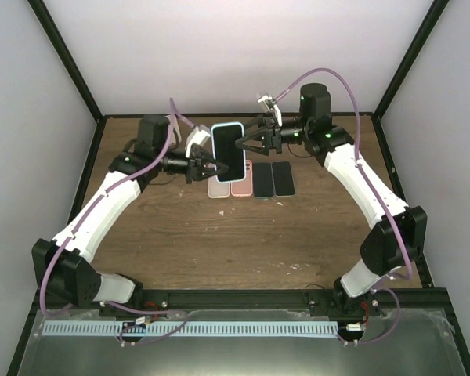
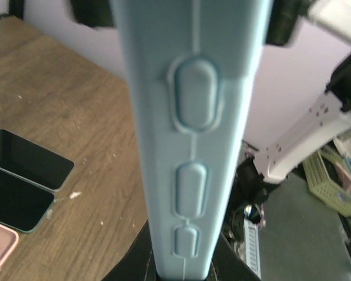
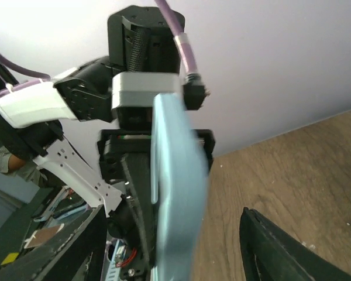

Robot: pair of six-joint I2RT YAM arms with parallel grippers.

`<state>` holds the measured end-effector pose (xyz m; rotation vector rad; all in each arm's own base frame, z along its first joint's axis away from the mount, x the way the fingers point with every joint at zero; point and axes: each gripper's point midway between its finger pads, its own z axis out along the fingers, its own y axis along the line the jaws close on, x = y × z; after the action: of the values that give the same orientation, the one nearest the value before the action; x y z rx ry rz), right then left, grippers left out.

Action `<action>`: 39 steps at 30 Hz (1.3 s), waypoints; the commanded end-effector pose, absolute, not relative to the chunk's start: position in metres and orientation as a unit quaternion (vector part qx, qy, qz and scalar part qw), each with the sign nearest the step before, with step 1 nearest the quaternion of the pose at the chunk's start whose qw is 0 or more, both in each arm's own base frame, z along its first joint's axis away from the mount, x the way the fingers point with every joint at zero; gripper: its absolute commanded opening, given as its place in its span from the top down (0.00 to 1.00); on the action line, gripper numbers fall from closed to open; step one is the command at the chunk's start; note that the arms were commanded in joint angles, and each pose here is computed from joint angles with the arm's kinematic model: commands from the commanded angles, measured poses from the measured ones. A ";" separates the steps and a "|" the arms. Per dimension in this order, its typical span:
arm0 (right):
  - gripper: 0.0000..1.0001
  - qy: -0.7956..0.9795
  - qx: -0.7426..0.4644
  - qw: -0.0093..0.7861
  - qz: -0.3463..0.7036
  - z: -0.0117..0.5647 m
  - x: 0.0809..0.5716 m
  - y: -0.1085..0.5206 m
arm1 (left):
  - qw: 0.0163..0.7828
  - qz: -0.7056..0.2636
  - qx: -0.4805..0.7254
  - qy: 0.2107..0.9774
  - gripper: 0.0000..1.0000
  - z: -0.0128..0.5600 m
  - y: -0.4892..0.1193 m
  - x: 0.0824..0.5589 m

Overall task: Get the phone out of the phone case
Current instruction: Remove the phone case from the phone.

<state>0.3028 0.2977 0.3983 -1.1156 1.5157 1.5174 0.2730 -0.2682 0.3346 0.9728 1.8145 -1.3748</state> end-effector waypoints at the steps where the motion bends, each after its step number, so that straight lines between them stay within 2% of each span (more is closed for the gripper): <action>1: 0.44 0.590 -0.460 0.309 0.587 0.379 0.286 0.304 | 0.323 -0.500 0.451 0.665 1.00 0.329 -0.281 0.245; 7: 0.68 0.594 -0.471 0.286 0.586 0.363 0.274 0.307 | 0.307 -0.501 0.462 0.665 1.00 0.324 -0.287 0.244; 15: 0.74 0.591 -0.481 0.284 0.582 0.355 0.264 0.303 | 0.313 -0.483 0.469 0.669 1.00 0.317 -0.285 0.246; 21: 0.85 0.582 -0.487 0.289 0.583 0.358 0.260 0.302 | 0.337 -0.462 0.481 0.665 1.00 0.318 -0.283 0.249; 25: 0.99 0.580 -0.486 0.293 0.585 0.362 0.260 0.302 | 0.331 -0.463 0.480 0.667 1.00 0.319 -0.284 0.250; 26: 0.99 0.581 -0.484 0.292 0.586 0.364 0.260 0.302 | 0.328 -0.466 0.478 0.669 0.99 0.319 -0.284 0.250; 27: 0.99 0.580 -0.483 0.292 0.587 0.366 0.260 0.302 | 0.324 -0.467 0.476 0.671 0.95 0.318 -0.284 0.250; 28: 0.99 0.579 -0.482 0.291 0.590 0.368 0.260 0.301 | 0.321 -0.468 0.474 0.673 0.87 0.317 -0.283 0.249; 29: 0.99 0.580 -0.479 0.289 0.592 0.369 0.260 0.301 | 0.319 -0.468 0.474 0.674 0.76 0.315 -0.282 0.248; 31: 0.99 0.582 -0.470 0.287 0.599 0.372 0.263 0.299 | 0.320 -0.470 0.468 0.677 0.63 0.313 -0.278 0.247; 33: 0.99 0.582 -0.458 0.282 0.610 0.378 0.267 0.294 | 0.323 -0.474 0.457 0.680 0.57 0.313 -0.272 0.247; 39: 0.99 0.580 -0.435 0.272 0.633 0.391 0.270 0.285 | 0.323 -0.491 0.413 0.696 0.48 0.305 -0.254 0.249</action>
<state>0.2853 0.2942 0.3522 -1.1498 1.6678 1.6499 0.2528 -0.2597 0.3001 1.1200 1.8592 -1.2487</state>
